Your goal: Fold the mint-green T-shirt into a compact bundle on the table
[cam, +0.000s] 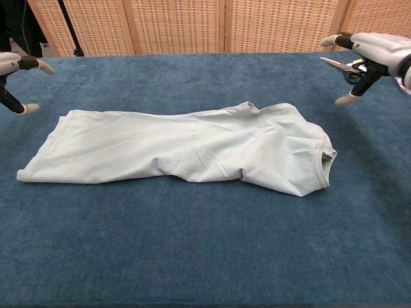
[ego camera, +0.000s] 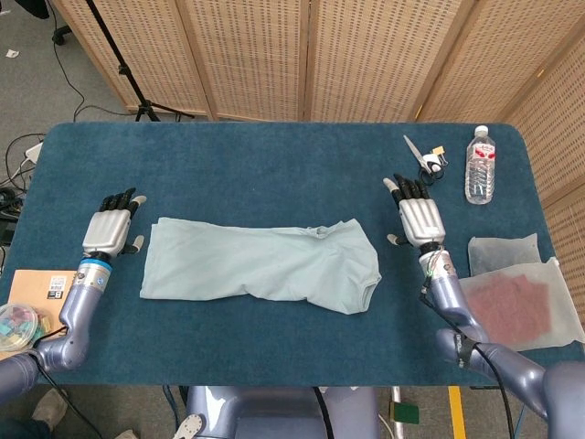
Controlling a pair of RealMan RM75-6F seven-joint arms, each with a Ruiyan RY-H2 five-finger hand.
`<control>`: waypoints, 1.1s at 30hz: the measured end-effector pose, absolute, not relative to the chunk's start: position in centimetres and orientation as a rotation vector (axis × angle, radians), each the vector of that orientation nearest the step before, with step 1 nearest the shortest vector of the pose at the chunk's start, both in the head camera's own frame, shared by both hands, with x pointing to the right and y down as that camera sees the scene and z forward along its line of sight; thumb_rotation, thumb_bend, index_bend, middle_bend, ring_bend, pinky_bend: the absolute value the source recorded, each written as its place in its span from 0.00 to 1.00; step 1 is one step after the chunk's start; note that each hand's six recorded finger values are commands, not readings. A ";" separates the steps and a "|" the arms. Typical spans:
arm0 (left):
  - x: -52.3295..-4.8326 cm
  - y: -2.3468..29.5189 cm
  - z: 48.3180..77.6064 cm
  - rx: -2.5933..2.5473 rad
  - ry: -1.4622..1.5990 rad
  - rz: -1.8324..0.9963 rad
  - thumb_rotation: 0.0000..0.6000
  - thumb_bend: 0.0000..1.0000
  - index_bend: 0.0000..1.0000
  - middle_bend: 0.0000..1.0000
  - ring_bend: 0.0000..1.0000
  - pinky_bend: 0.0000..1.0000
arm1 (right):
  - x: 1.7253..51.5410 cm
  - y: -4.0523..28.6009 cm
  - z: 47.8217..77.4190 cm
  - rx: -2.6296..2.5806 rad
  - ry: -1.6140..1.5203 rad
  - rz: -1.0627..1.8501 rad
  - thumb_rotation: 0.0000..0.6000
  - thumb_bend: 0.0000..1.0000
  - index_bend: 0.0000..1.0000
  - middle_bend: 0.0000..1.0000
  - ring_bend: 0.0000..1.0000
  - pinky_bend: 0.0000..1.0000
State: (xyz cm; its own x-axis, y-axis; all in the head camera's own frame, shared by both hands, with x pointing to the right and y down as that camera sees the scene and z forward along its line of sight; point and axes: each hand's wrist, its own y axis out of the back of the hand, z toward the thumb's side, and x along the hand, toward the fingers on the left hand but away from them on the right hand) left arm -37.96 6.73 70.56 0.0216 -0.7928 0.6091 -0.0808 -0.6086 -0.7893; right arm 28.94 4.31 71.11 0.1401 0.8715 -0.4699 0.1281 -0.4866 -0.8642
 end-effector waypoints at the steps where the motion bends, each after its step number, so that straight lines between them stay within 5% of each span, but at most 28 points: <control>1: -38.0 6.8 70.5 -1.743 0.881 -1.638 1.00 0.38 0.00 0.00 0.00 0.00 | 29.3 4.5 70.4 -1.746 -0.976 1.394 1.00 0.00 0.00 0.00 0.00 0.00; 18: -37.8 6.5 71.6 -1.783 0.818 -1.618 1.00 0.39 0.00 0.00 0.00 0.00 | 35.4 13.7 61.3 -1.755 -0.954 1.311 1.00 0.00 0.00 0.00 0.00 0.00; 26: -36.7 5.2 72.1 -1.761 0.758 -1.653 1.00 0.19 0.14 0.00 0.00 0.00 | 36.7 17.1 59.7 -1.725 -0.973 1.277 1.00 0.00 0.00 0.00 0.00 0.00; 33: -36.0 4.0 72.7 -1.732 0.729 -1.701 1.00 0.18 0.25 0.00 0.00 0.00 | 37.1 19.1 58.8 -1.722 -0.984 1.250 1.00 0.00 0.00 0.00 0.00 0.00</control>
State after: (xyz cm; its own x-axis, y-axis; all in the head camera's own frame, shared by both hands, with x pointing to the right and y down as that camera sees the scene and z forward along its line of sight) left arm -35.99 4.04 72.74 0.0288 -0.7408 0.6711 0.0246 -0.6707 -0.7413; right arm 37.09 19.10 58.81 0.2179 0.9051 -0.3652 0.1425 -0.3997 -0.9055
